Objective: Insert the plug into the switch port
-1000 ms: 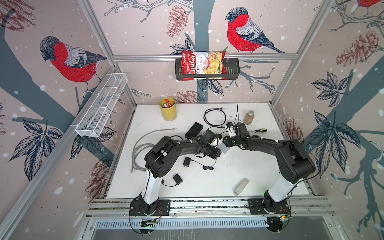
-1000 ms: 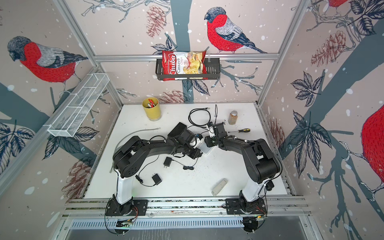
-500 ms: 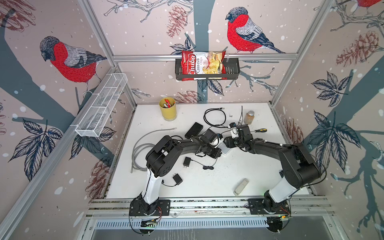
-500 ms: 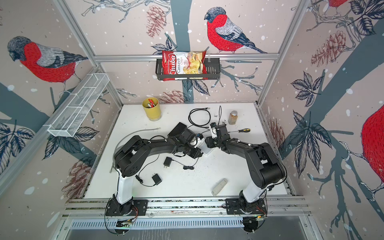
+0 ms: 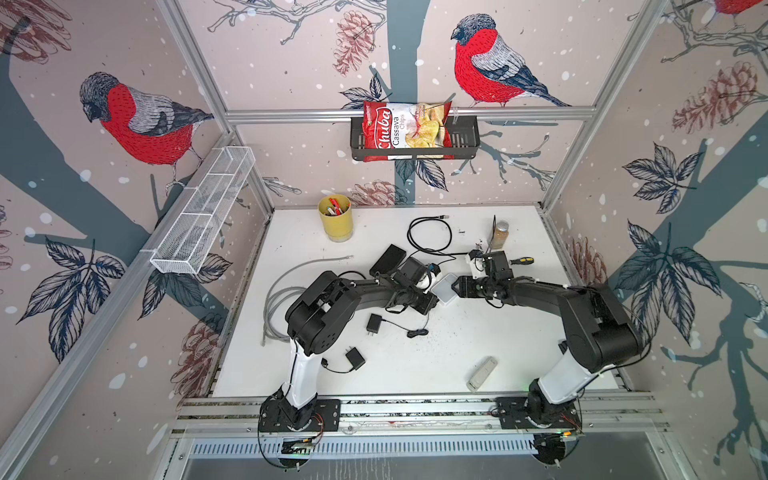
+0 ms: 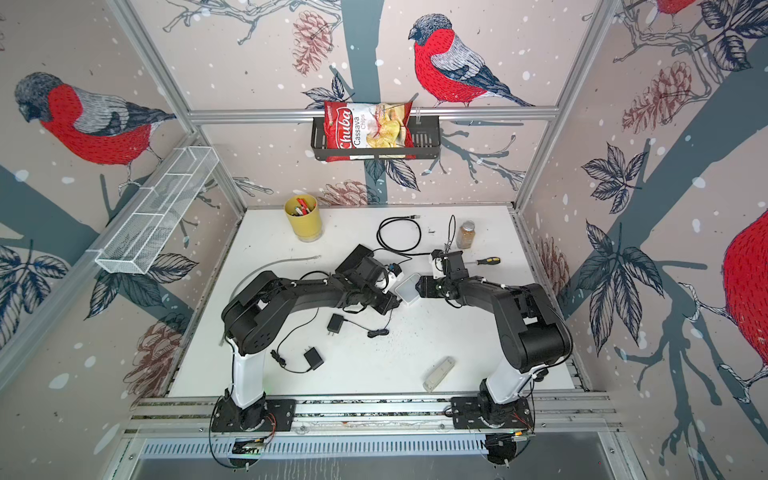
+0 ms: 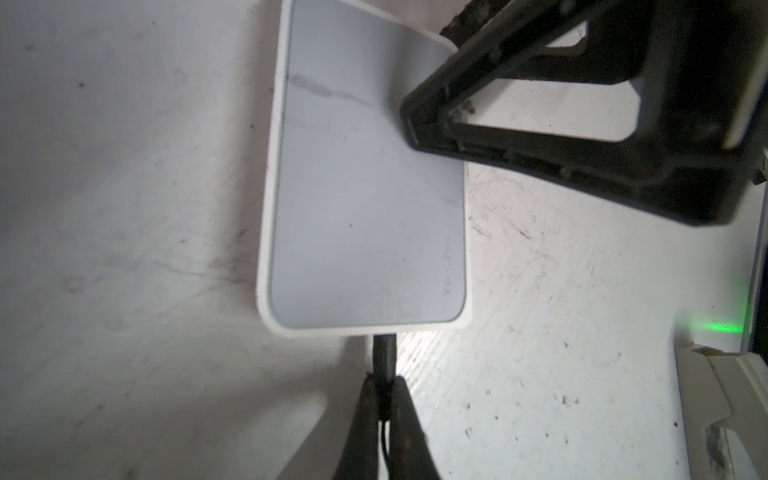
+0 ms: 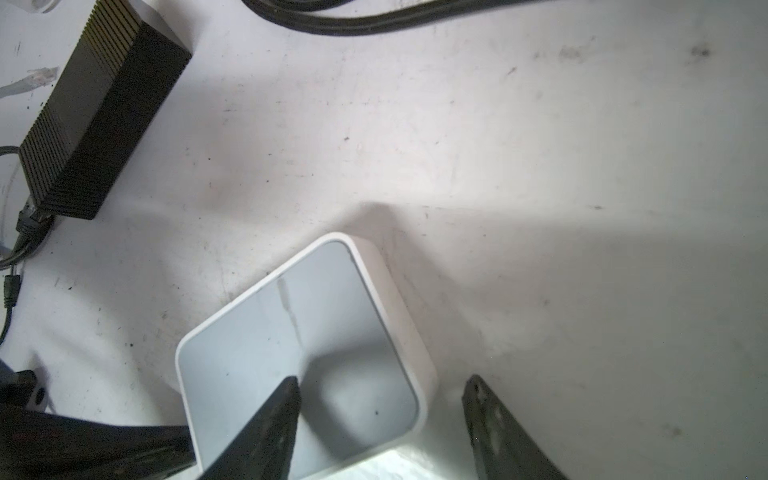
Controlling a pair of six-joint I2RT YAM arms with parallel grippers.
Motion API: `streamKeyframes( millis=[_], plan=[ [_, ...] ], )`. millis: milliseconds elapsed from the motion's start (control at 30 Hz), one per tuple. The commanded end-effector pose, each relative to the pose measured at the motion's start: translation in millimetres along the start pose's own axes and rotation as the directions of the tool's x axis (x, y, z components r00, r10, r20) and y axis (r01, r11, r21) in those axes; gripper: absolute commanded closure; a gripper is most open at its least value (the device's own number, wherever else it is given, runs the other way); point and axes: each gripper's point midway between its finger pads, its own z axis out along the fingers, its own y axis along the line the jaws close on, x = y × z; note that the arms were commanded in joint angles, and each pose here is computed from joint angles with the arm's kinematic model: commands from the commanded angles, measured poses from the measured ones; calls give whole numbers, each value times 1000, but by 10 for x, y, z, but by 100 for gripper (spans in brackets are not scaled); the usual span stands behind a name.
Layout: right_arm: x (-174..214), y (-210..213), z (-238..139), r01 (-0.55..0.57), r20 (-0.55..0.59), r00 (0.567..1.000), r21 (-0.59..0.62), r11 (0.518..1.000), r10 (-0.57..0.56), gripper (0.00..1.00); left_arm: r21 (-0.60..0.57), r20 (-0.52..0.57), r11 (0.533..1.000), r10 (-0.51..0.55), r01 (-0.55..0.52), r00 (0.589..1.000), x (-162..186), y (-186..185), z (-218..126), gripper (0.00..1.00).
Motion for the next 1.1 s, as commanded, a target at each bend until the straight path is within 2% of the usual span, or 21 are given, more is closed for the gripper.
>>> streamKeyframes(
  millis=[0,133,333,433,767,1067],
  plan=[
    [-26,22,7,25,3,1000,-10,1000,-25,36,57,-8,995,86,-86,996,3,-98,-62,100],
    [-148,50,33,61,12,998,-18,998,-61,35,78,-22,989,131,-129,991,40,-104,-126,100],
    [-164,5,81,77,-25,997,-25,997,-78,34,78,-21,989,131,-129,991,17,-62,-159,100],
    [-80,111,101,79,-53,995,-83,993,-84,39,75,-27,989,133,-131,991,29,-40,-149,100],
    [230,363,200,130,-152,976,-147,980,-153,51,79,-17,985,157,-155,987,-25,-16,-116,100],
    [392,567,154,110,-197,969,-202,973,-150,53,35,31,988,147,-148,989,-129,55,-90,100]
  ],
)
